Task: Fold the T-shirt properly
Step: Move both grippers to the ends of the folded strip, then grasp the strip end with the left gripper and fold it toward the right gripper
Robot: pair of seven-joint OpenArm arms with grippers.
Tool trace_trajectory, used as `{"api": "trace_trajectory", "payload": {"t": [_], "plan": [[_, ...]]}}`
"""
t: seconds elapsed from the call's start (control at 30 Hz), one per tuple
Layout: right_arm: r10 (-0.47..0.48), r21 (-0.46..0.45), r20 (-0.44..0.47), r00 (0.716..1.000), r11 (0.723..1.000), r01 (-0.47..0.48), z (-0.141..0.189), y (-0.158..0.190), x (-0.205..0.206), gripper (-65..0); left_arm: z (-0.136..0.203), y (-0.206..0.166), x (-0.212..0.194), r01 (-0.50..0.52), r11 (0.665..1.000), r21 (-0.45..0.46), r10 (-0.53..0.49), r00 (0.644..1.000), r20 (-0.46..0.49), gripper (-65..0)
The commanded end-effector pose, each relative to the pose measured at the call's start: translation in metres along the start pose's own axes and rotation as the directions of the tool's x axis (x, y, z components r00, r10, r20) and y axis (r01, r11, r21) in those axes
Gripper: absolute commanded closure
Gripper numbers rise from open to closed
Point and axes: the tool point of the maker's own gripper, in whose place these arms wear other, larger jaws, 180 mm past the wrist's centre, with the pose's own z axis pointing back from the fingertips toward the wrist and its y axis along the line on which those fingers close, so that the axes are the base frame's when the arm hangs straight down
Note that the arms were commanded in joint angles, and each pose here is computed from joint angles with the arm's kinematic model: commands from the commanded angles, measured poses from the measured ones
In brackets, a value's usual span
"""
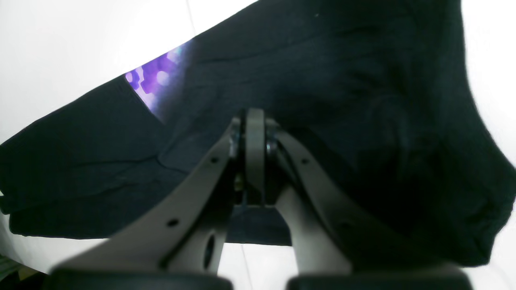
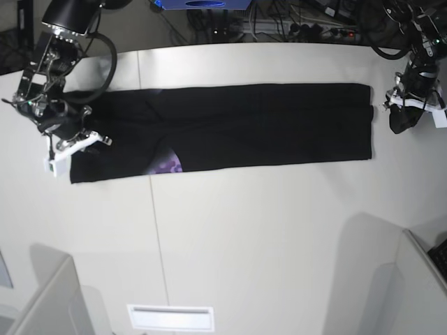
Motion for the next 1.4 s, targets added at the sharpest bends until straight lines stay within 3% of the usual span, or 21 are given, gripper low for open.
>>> {"api": "trace_trajectory", "payload": {"t": [0.0,0.07,0.13,0.17,0.43,0.8,0.9,1.1,1.13,1.37], "plan": [[0.013,0.008,0.049,0.999,1.000,-0.014,0.005,0.003,0.015,0.0,0.003,0.001,0.014,0.016,1.000,-0.005,-0.016,0.999,0.044,-30.8],[0.014,0.008,0.050,0.999,1.000,-0.014,0.005,0.003,0.016,0.0,0.001,0.003,0.009,0.006,1.000,-0.003,-0.006,1.000,0.028,-47.4],[0.014,0.008,0.050,0.999,1.000,-0.014,0.005,0.003,0.016,0.0,-0.005,0.005,0.002,0.003,1.000,-0.007,-0.003,1.000,-0.002,-58.6],[0.014,0.008,0.050,0.999,1.000,-0.014,0.005,0.003,0.016,0.0,-0.010,0.006,-0.006,-0.004,1.000,-0.012,0.004,1.000,-0.030,-60.9],[0.011,0.003,0.037,0.999,1.000,-0.012,0.005,0.001,0.010,0.0,-0.047,0.002,-0.052,-0.061,0.997,-0.052,0.050,0.981,-0.185,-53.0],[0.008,-0.006,0.025,1.000,1.000,-0.008,0.006,-0.003,0.002,0.0,-0.065,-0.017,-0.088,-0.090,0.991,-0.096,0.059,0.956,-0.288,-52.7],[0.006,-0.008,0.027,1.000,1.000,-0.005,0.007,-0.004,0.002,0.0,-0.066,-0.015,-0.092,-0.096,0.991,-0.089,0.066,0.952,-0.298,-41.8],[0.006,-0.008,0.028,1.000,1.000,-0.005,0.007,-0.004,0.003,0.0,-0.070,-0.003,-0.102,-0.128,0.990,-0.056,0.104,0.941,-0.324,-2.3],[0.006,-0.008,0.028,1.000,1.000,-0.005,0.007,-0.004,0.003,0.0,-0.070,-0.001,-0.103,-0.127,0.991,-0.051,0.104,0.940,-0.326,0.0],[0.006,-0.008,0.028,1.000,1.000,-0.005,0.007,-0.004,0.003,0.0,-0.068,0.022,-0.078,-0.073,0.997,-0.020,0.064,0.953,-0.296,0.0]]}}
